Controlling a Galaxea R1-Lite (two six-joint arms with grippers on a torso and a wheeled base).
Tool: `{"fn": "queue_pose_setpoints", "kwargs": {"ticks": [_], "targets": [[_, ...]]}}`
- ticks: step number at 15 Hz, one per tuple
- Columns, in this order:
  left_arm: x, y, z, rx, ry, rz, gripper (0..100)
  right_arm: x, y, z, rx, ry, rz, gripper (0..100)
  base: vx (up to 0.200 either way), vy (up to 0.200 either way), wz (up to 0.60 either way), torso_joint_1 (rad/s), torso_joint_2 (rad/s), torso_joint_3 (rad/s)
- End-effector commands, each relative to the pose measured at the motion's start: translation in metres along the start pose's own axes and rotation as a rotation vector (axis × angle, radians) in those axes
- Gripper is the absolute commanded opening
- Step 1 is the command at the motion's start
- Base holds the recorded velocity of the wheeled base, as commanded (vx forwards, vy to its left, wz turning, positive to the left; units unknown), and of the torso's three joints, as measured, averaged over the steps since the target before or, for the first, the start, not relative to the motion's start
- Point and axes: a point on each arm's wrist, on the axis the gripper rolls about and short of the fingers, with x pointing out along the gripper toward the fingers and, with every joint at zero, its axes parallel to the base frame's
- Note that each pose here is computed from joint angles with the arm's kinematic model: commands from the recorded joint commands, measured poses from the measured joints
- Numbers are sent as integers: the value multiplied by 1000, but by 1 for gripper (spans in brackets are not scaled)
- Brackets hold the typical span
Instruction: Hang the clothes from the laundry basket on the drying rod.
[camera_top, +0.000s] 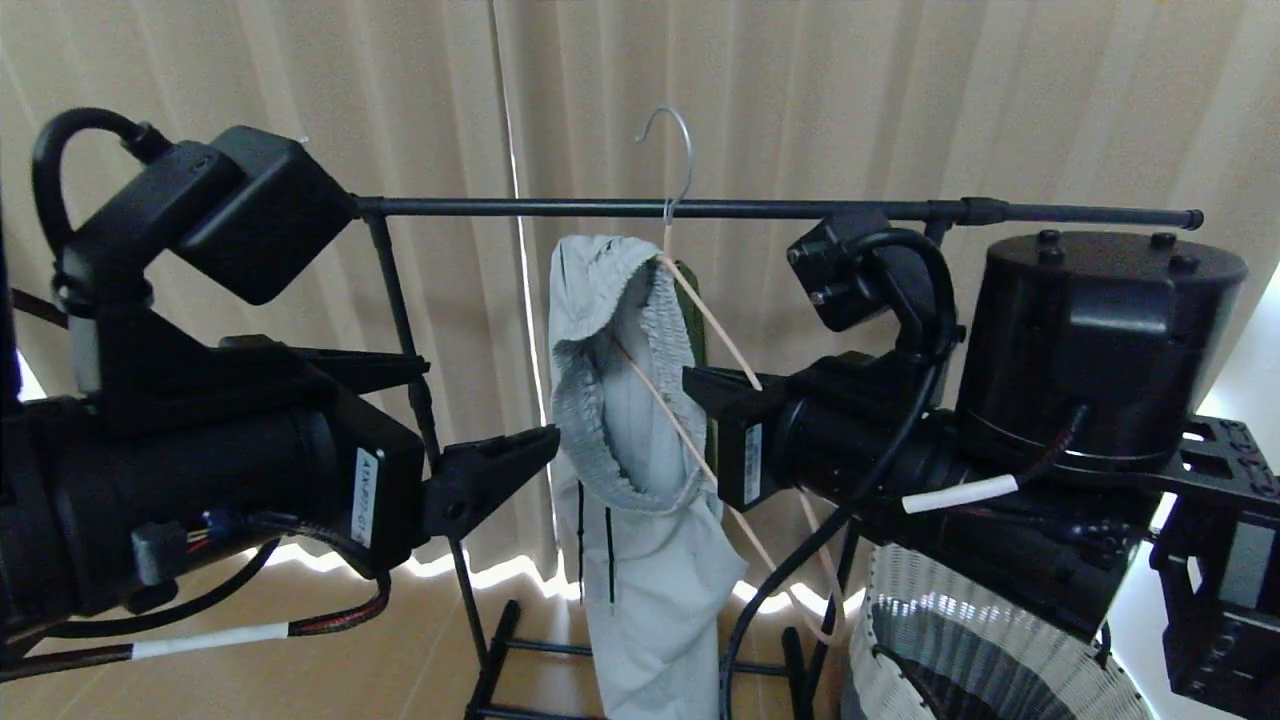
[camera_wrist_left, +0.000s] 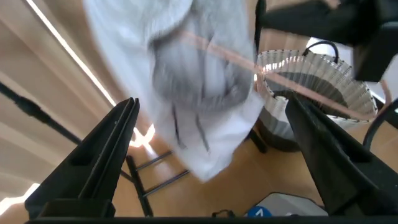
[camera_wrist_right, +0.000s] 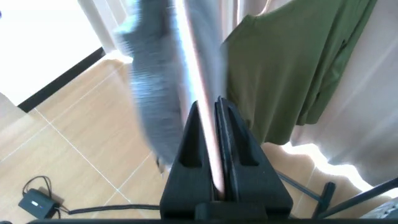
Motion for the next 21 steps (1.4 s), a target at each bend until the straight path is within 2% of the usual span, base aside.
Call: {"fn": "queue_pose_setpoints", "kwargs": {"ticks": [1, 3, 5, 7, 8, 10, 12, 14, 17, 19, 21], "targets": [[-6, 9, 0, 24, -15, 32, 100, -14, -4, -5, -45, 0, 30, 0, 0, 0, 0, 0, 0, 0], [-7, 20, 0, 71, -30, 55, 100, -19, -6, -3, -48, -8, 53, 0, 0, 0, 0, 0, 0, 0], [-5, 40, -2, 172, -74, 66, 100, -27, -9, 4, -58, -30, 95, 0, 0, 0, 0, 0, 0, 0], [-3, 50, -3, 257, -104, 57, 100, -32, -11, 8, -69, -46, 130, 0, 0, 0, 0, 0, 0, 0], [-2, 59, -4, 354, -118, 28, 100, -36, -14, 11, -91, -49, 148, 0, 0, 0, 0, 0, 0, 0], [0, 64, -5, 470, -155, -72, 100, -34, -23, 11, -117, -47, 165, 0, 0, 0, 0, 0, 0, 0], [6, 64, -2, 520, -179, -128, 100, -31, -32, 9, -123, -34, 189, 0, 0, 0, 0, 0, 0, 0], [16, 67, 12, 552, -207, -122, 100, -31, -37, 1, -154, -11, 206, 0, 0, 0, 0, 0, 0, 0], [31, 68, 15, 553, -202, -136, 100, -33, -37, 1, -160, -15, 242, 0, 0, 0, 0, 0, 0, 0], [39, 64, 11, 550, -198, -203, 100, -33, -36, 0, -185, -17, 266, 0, 0, 0, 0, 0, 0, 0], [47, 63, 11, 548, -193, -225, 100, -36, -36, -3, -209, -14, 305, 0, 0, 0, 0, 0, 0, 0]]}}
